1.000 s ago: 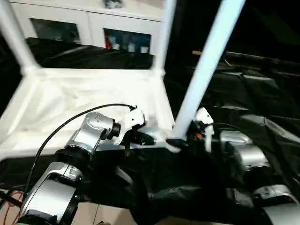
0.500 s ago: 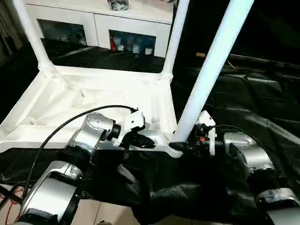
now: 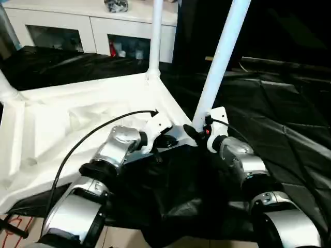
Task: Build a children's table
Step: Rotate leg to tighten
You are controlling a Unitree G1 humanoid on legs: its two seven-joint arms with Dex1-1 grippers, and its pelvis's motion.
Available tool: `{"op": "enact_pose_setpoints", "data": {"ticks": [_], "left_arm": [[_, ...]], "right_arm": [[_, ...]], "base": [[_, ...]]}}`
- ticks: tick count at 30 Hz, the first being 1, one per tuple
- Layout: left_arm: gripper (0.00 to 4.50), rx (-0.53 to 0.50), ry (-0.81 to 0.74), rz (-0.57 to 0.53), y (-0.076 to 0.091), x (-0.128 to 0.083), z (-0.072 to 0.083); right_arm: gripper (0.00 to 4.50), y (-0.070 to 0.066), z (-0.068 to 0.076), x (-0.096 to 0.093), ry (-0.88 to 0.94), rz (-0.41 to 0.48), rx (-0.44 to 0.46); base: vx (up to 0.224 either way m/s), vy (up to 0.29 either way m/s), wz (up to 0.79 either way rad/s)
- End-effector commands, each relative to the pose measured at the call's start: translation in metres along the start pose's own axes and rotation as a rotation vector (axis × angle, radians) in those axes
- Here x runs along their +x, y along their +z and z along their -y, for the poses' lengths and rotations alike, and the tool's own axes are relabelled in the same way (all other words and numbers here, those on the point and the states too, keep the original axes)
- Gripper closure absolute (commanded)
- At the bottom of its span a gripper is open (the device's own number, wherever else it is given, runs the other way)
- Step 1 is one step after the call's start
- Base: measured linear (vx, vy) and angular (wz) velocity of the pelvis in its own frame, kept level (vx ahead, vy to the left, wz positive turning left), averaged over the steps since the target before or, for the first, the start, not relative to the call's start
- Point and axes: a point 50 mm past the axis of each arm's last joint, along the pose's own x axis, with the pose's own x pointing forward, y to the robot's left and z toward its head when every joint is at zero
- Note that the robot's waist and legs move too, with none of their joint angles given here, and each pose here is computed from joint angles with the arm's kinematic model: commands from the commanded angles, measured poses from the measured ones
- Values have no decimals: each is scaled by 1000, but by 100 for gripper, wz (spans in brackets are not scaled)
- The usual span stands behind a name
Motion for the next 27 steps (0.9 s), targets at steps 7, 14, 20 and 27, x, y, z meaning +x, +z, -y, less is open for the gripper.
{"op": "enact_pose_setpoints", "data": {"ticks": [7,14,20,27], "left_arm": [[450,54,-161,31,7,14,22],[450,112,-283,-8,-5,-5,18],[450,124,-315,-26,-9,-14,12],[450,127,-330,-28,-9,-16,11]], "right_arm": [[75,-9,-27,2,284,-44,-106],[75,-6,-21,-24,600,-42,-135],[89,-16,-22,-48,832,-155,-105],[143,-22,-24,-55,881,-209,-105]], "base": [[0,0,0],[0,0,0],[0,0,0],[0,0,0]]}}
